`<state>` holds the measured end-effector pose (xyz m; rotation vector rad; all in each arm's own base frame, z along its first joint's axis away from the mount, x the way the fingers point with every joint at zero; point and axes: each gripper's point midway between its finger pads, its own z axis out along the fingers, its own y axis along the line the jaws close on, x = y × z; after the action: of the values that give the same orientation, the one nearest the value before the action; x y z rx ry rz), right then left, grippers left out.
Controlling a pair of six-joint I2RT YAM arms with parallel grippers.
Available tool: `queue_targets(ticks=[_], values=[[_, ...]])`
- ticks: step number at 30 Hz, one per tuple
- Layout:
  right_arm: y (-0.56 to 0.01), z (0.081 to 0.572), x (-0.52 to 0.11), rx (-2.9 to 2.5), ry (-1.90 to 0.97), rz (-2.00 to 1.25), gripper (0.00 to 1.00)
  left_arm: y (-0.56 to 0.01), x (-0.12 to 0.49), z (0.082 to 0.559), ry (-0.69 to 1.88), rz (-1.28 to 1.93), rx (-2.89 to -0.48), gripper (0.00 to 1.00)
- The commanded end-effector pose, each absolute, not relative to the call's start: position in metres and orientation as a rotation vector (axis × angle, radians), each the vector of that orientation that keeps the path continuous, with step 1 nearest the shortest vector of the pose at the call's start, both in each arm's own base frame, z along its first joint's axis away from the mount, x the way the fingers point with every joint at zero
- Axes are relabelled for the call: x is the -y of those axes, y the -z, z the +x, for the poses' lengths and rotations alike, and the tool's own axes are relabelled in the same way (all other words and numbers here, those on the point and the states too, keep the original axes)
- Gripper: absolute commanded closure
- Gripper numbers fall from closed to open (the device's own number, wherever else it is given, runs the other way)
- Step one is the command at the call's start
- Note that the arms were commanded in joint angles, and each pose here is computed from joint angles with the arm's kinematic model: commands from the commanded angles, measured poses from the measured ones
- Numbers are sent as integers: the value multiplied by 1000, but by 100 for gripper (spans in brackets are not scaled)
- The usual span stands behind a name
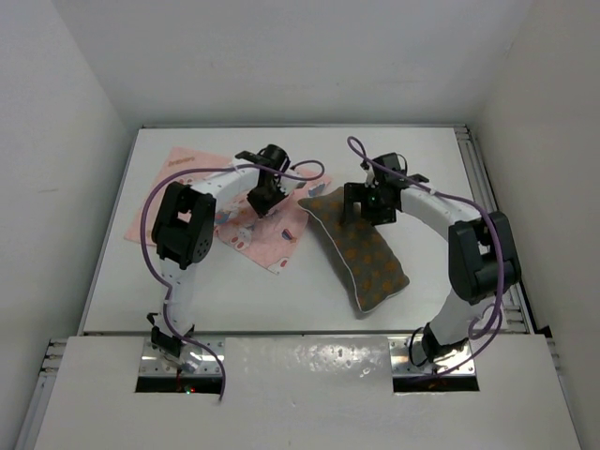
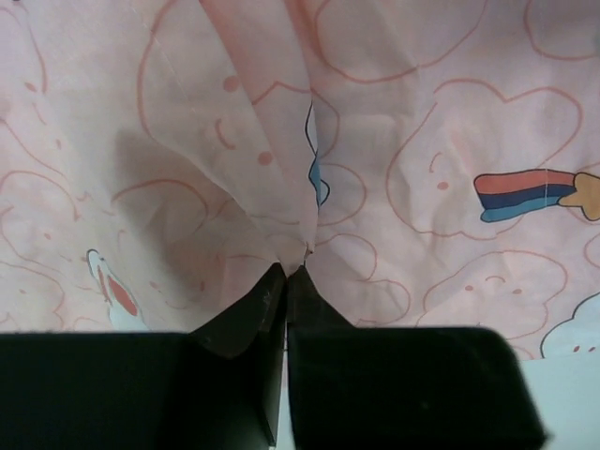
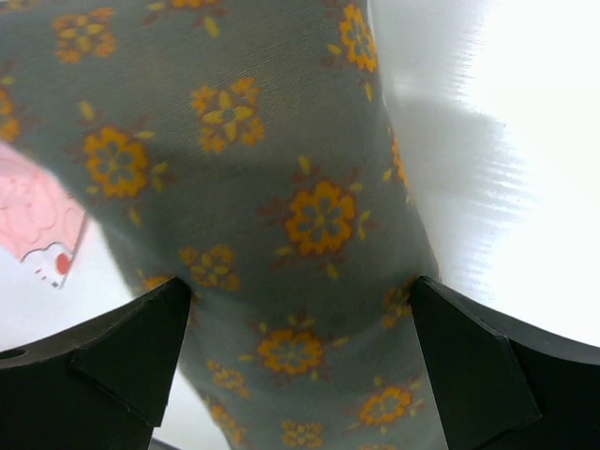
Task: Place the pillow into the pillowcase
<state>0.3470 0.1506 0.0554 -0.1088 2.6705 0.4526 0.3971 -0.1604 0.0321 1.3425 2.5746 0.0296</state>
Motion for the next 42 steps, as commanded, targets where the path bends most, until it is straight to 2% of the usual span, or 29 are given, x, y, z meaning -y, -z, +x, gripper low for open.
queue_targets(ticks=[1, 3, 4, 5, 6, 8, 11, 16, 20, 22, 28, 36, 39, 42], values=[[-53, 362, -153, -2650, -400, -136, 1, -70, 161, 418, -66, 1260, -2492, 100], [-45, 361, -157, -2675, -403, -163, 7, -87, 165, 424, -36, 1243, -2465, 100], [-45, 360, -161, -2677, -416, -192, 33, -95, 167, 425, -32, 1241, -2454, 100], [-44, 357, -166, -2682, -443, -211, 50, -103, 166, 426, -33, 1234, -2450, 100], [-46, 357, -168, -2672, -450, -217, 71, -116, 168, 431, -36, 1220, -2423, 100], [-52, 359, -169, -2642, -457, -223, 100, -130, 171, 431, -5, 1220, -2396, 100], [-78, 366, -169, -2548, -473, -229, 100, -143, 170, 430, 15, 1217, -2375, 100], [-155, 381, -181, -2287, -589, -260, 100, -140, 162, 428, 34, 1175, -2416, 100], [-223, 402, -211, -2008, -687, -268, 100, -163, 175, 424, 173, 1159, -2366, 100], [-234, 409, -223, -1965, -716, -254, 100, -182, 184, 419, 249, 1166, -2308, 100], [-198, 425, -261, -2070, -702, -236, 100, -208, 196, 410, 383, 1160, -2218, 100], [-144, 374, -283, -2176, -712, -381, 100, -217, 178, 430, 507, 964, -2235, 100], [-122, 356, -299, -2231, -683, -483, 100, -224, 192, 423, 607, 998, -2192, 100], [-115, 357, -313, -2259, -664, -490, 100, -228, 204, 403, 732, 1072, -2163, 100]])
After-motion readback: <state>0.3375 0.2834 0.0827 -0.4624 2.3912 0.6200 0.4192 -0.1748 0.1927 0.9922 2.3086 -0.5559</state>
